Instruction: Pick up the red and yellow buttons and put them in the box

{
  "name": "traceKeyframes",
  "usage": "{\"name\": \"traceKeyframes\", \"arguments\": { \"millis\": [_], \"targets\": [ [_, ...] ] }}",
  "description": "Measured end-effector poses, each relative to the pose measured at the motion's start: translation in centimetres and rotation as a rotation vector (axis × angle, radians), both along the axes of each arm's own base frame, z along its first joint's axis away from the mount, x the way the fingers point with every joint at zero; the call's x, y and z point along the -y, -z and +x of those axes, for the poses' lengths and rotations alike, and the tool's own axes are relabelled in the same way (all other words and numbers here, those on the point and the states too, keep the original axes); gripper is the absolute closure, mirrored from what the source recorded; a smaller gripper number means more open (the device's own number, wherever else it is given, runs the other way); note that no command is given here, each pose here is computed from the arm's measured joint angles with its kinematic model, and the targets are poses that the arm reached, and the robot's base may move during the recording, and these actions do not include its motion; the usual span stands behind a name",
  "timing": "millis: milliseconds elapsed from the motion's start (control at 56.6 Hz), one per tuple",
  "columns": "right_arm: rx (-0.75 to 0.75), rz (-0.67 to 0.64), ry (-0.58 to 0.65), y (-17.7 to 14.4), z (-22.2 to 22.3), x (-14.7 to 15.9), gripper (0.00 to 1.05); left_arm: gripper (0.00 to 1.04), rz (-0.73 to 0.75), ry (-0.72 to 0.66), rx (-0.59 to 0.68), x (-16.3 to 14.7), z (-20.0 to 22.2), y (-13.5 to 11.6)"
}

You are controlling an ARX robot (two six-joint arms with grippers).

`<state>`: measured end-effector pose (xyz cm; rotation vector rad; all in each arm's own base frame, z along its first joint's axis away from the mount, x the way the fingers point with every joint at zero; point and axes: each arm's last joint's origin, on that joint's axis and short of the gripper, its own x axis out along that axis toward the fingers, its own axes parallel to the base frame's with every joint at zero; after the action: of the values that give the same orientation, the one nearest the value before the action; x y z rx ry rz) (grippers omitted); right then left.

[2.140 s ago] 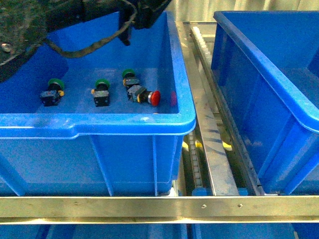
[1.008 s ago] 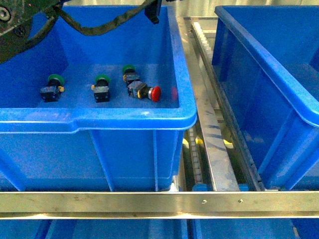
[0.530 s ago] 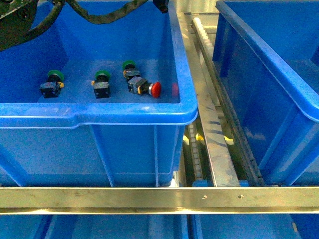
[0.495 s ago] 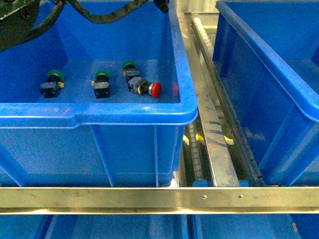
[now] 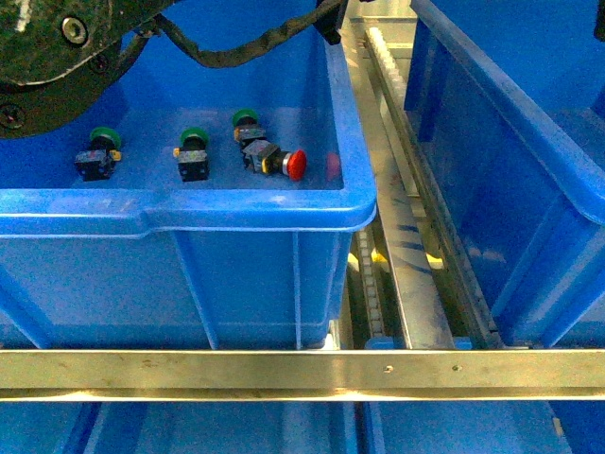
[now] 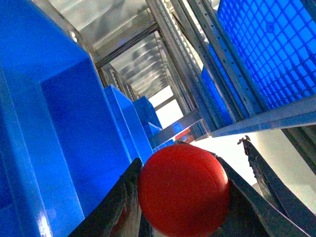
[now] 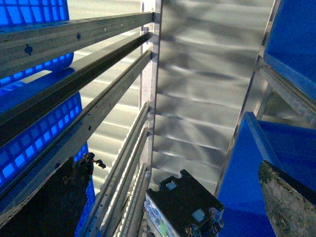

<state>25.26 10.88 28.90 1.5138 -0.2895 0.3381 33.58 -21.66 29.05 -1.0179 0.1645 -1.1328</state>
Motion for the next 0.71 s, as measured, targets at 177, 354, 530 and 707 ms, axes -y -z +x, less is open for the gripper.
{"name": "traceKeyframes", "arguments": {
  "millis": [177,354,530,707],
  "targets": [
    [-0.004,-0.001,-0.015,0.1,0.4,-0.8,0.06,0.71,0.001,0.005,-0.007,0.2,0.1,0.2],
    [0.011,-0.004,-0.025,-0.4,0.6,-1.5,0.06,0.71,0.004,0.013,-0.018,0.5,0.1,0.6],
    [0.022,-0.004,-0.023,-0.8,0.7,-1.8,0.06,0.71,0.007,0.026,-0.023,1.1,0.2,0.8],
    [0.008,-0.020,-0.022,-0.7,0.7,-1.9,0.23,0.71,0.009,0.033,-0.026,1.4,0.1,0.7]
  ]
}}
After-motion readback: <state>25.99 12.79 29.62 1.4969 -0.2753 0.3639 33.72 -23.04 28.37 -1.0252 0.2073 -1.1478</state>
